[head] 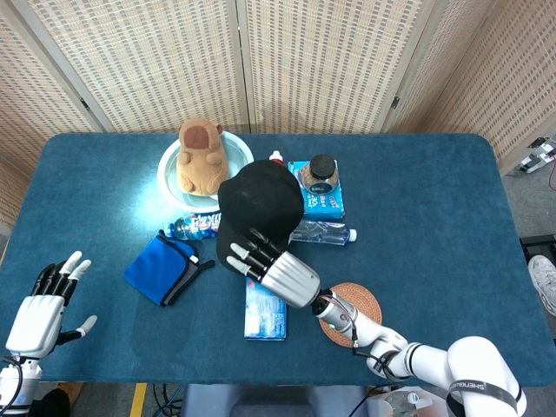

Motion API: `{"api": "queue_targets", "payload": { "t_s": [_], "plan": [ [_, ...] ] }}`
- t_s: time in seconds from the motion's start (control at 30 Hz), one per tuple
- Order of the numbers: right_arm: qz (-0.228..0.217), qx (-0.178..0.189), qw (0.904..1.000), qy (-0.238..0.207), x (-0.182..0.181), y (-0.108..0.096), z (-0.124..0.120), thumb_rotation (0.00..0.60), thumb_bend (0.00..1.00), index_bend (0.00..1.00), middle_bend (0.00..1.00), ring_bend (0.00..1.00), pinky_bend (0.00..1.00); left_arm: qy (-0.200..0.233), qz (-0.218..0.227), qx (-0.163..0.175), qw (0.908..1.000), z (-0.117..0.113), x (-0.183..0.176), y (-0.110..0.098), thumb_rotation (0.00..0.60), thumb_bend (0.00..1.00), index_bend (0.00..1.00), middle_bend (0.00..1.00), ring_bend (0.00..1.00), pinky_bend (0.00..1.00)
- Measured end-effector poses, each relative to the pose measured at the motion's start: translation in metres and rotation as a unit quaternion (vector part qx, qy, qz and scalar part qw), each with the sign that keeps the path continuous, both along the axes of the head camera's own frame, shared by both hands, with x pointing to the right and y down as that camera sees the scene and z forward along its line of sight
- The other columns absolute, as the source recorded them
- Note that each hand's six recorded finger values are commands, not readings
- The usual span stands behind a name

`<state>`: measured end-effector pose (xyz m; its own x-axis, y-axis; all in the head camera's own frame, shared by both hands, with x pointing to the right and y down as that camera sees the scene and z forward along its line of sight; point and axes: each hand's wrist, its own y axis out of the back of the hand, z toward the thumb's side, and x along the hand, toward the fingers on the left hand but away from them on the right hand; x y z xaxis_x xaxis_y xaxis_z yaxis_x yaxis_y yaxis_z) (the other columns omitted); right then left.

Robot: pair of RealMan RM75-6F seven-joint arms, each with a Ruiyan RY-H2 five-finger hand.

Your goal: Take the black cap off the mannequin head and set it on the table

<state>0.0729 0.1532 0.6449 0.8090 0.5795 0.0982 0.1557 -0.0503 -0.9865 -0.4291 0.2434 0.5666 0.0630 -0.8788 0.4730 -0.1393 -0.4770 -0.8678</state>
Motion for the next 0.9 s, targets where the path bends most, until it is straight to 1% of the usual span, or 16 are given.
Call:
{"api": "queue_targets", "payload": {
  "t_s": [0.1, 0.17, 0.2, 0.27, 0.37, 0.5, 0.73, 0.9],
  "plan": [
    [0.004, 0.002, 0.9999, -0.009, 0.001, -0.004, -0.004, 0.6, 0.35, 0.26, 0.23, 0.09, 0.06, 0.001, 0.001, 0.0, 1.0, 0.0, 0.0, 0.0, 0.6, 0.19, 0.04, 0.0, 0.02, 0.0],
    [0.007, 0.003, 0.9999, -0.013, 0.001, -0.006, -0.006, 0.6, 0.4, 0.32, 0.24, 0.1, 0.06, 0.002, 0.001, 0.0, 1.0, 0.0, 0.001, -0.001, 0.6, 0.19, 0.04, 0.0, 0.02, 0.0],
    [0.007, 0.003, 0.9999, -0.014, 0.001, -0.007, -0.007, 0.6, 0.41, 0.35, 0.25, 0.11, 0.06, 0.002, 0.001, 0.001, 1.0, 0.0, 0.001, -0.001, 0.6, 0.19, 0.04, 0.0, 0.02, 0.0],
    [0.007, 0.005, 0.9998, -0.017, 0.001, -0.008, -0.009, 0.6, 0.43, 0.47, 0.28, 0.13, 0.06, 0.002, 0.001, 0.001, 1.0, 0.0, 0.001, -0.001, 0.6, 0.19, 0.04, 0.0, 0.02, 0.0],
    [0.007, 0.006, 0.9998, -0.02, 0.002, -0.009, -0.011, 0.6, 0.43, 0.6, 0.31, 0.14, 0.06, 0.001, 0.001, 0.001, 1.0, 0.0, 0.0, -0.001, 0.6, 0.19, 0.04, 0.0, 0.02, 0.0],
    [0.013, 0.006, 0.9996, -0.023, 0.004, -0.012, -0.012, 0.6, 0.43, 0.73, 0.35, 0.16, 0.06, 0.001, 0.0, 0.0, 1.0, 0.001, -0.001, -0.001, 0.6, 0.19, 0.04, 0.0, 0.02, 0.0],
    [0.029, 0.01, 0.9986, -0.043, 0.004, -0.02, -0.02, 0.6, 0.43, 0.81, 0.4, 0.19, 0.06, 0.002, 0.0, 0.0, 1.0, 0.002, 0.0, -0.002, 0.6, 0.19, 0.04, 0.0, 0.02, 0.0],
    [0.04, 0.018, 0.9973, -0.059, 0.003, -0.026, -0.027, 0.6, 0.43, 0.83, 0.41, 0.2, 0.06, 0.002, -0.001, 0.001, 1.0, 0.001, -0.001, -0.002, 0.6, 0.19, 0.04, 0.0, 0.02, 0.0]
  ]
}}
